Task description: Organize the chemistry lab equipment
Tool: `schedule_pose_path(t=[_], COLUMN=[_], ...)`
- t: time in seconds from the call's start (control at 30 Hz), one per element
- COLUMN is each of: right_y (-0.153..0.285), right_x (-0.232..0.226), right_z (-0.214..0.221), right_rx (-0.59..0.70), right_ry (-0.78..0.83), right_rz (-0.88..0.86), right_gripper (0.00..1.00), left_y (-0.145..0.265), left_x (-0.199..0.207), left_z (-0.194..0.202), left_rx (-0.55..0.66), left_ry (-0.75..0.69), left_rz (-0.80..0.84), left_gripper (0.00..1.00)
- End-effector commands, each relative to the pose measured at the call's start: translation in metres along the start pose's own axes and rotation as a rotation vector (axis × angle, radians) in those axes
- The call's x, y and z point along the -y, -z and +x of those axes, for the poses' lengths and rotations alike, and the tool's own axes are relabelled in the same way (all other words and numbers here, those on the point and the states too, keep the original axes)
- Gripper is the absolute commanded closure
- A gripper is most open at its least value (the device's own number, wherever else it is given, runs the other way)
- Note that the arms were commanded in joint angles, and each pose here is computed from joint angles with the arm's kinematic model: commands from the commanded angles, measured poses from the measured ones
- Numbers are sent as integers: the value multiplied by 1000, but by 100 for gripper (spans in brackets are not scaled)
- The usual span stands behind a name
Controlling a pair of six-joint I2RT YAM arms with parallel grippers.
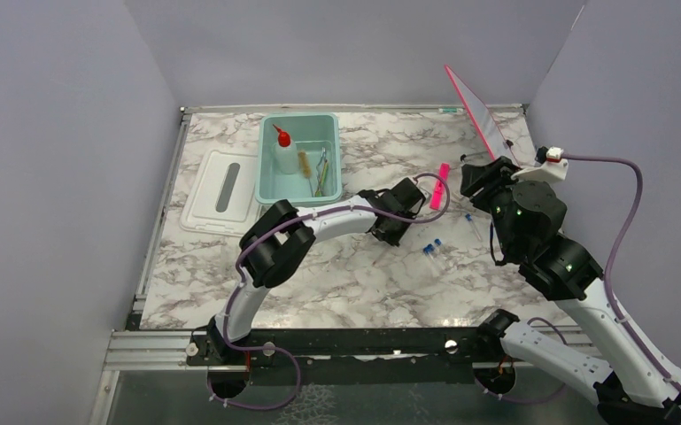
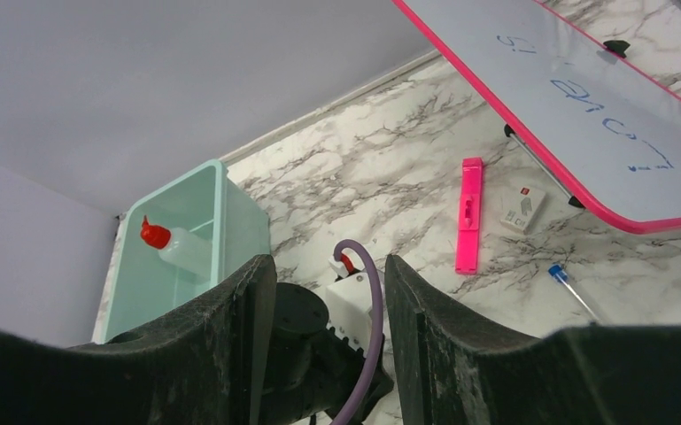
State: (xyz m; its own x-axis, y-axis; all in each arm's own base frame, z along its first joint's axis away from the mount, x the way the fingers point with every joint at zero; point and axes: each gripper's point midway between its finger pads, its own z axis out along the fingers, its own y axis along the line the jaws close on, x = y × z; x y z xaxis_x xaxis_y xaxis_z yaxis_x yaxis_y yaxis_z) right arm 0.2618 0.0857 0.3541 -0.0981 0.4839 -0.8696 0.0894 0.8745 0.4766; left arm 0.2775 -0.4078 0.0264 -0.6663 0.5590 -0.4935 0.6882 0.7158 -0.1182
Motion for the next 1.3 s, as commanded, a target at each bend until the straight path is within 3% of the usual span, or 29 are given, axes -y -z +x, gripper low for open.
schedule_pose_path(t=[0.0, 0.17, 0.43, 0.77, 0.97, 1.27], right_y=[0, 0, 1, 1, -2, -8], right_x=[9, 5, -1, -3, -4, -8], right_z=[-9, -11, -17, -17, -8, 6], right_rx=[42, 49, 68, 67, 42, -9], right_ry=[23, 17, 6, -2, 0, 13], right_rz=[40, 19, -8, -15, -16, -19], right_gripper=[47, 47, 47, 47, 47, 47], left_y=[-3, 29, 121, 227, 255, 230], left_x=[-11, -10, -19, -74, -138, -202], left_z=[18, -25, -105, -148, -137, -99], left_rx=[-66, 77, 388, 649, 705, 615], left_ry=[-43, -31, 24, 219, 431, 594], left_rz=[-55, -81, -160, -271, -331, -397], left_gripper=[100, 100, 100, 100, 100, 100])
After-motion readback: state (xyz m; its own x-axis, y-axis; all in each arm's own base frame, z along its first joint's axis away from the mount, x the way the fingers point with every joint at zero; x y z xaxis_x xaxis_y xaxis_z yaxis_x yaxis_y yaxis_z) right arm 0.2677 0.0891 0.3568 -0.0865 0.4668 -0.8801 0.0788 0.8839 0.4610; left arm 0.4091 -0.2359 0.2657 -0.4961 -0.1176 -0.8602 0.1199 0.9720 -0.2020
